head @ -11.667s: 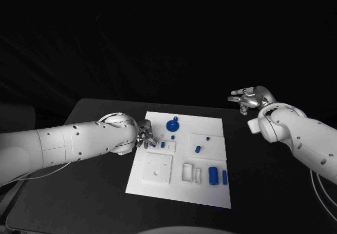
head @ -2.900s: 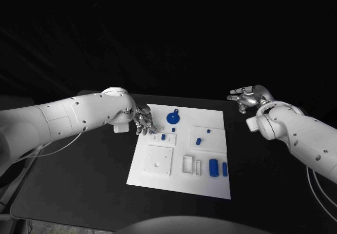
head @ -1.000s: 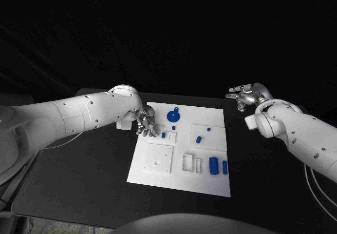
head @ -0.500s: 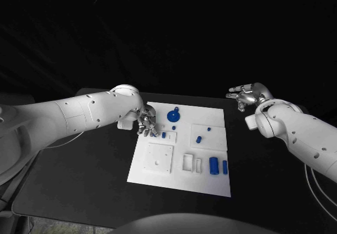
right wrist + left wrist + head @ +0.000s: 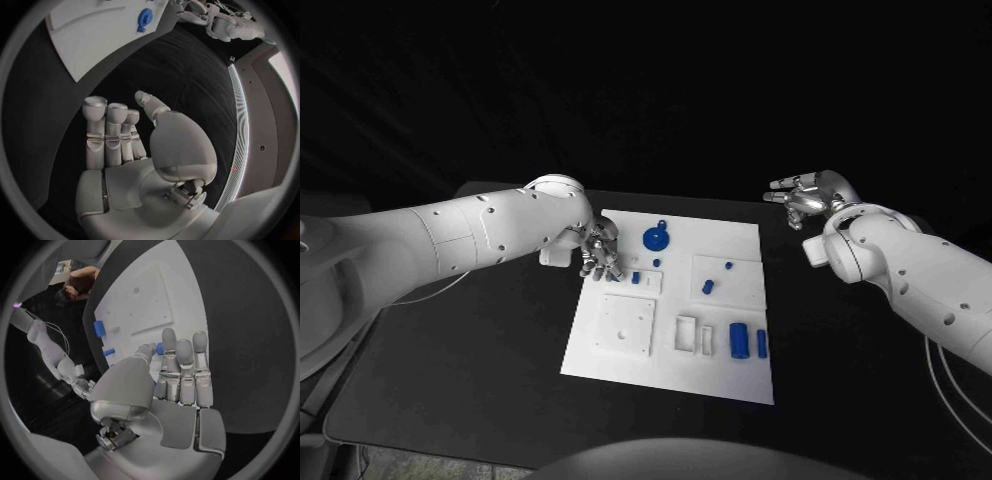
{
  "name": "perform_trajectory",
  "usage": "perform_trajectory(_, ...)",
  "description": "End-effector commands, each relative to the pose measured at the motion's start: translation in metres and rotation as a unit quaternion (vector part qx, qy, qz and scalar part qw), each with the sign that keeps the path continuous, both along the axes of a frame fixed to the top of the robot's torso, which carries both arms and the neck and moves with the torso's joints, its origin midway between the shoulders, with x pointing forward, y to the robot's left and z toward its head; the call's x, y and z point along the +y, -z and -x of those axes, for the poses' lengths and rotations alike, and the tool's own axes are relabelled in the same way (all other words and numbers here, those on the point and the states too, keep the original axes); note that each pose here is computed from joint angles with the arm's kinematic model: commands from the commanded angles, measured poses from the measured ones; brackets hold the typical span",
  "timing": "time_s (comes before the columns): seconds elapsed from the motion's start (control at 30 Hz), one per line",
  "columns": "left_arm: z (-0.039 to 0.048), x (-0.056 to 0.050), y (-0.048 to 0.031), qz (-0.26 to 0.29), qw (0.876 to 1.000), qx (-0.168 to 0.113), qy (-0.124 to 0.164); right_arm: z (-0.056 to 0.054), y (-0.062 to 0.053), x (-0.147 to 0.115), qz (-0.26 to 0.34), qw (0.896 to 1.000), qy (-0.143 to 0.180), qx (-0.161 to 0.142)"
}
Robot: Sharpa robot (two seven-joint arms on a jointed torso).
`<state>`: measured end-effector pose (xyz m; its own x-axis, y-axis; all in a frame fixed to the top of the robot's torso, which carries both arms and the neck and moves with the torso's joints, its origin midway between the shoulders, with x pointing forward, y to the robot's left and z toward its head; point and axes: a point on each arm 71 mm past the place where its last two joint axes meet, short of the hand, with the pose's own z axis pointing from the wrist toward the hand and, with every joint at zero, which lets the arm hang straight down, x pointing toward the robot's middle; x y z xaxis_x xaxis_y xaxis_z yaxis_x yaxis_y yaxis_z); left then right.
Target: Assemble the parts on the task board
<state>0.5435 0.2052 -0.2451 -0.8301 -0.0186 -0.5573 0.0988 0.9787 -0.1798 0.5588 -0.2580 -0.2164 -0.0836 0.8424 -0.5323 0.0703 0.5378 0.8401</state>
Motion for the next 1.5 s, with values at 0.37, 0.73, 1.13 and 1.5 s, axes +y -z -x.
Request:
perform_trajectory(0.37,0.0010,0.002,0.0016,-0.008,1.000,0.005,-0.003,0.000,0.000,0.001,0.003,1.000,-0.007,0.000)
perform_trajectory(0.73,-0.0005,0.000,0.0026,-0.006,1.000,0.001,-0.013,0.000,0.000,0.002,0.003,1.000,-0.008,-0.001)
perform_trajectory(1.13,0.0007,-0.005,0.0059,-0.018,1.000,0.010,-0.014,0.000,0.000,0.003,0.003,1.000,-0.009,-0.001)
perform_trajectory(1.5,0.0032,-0.011,0.0097,-0.030,0.999,0.015,-0.011,0.000,0.000,0.003,0.003,1.000,-0.009,-0.001)
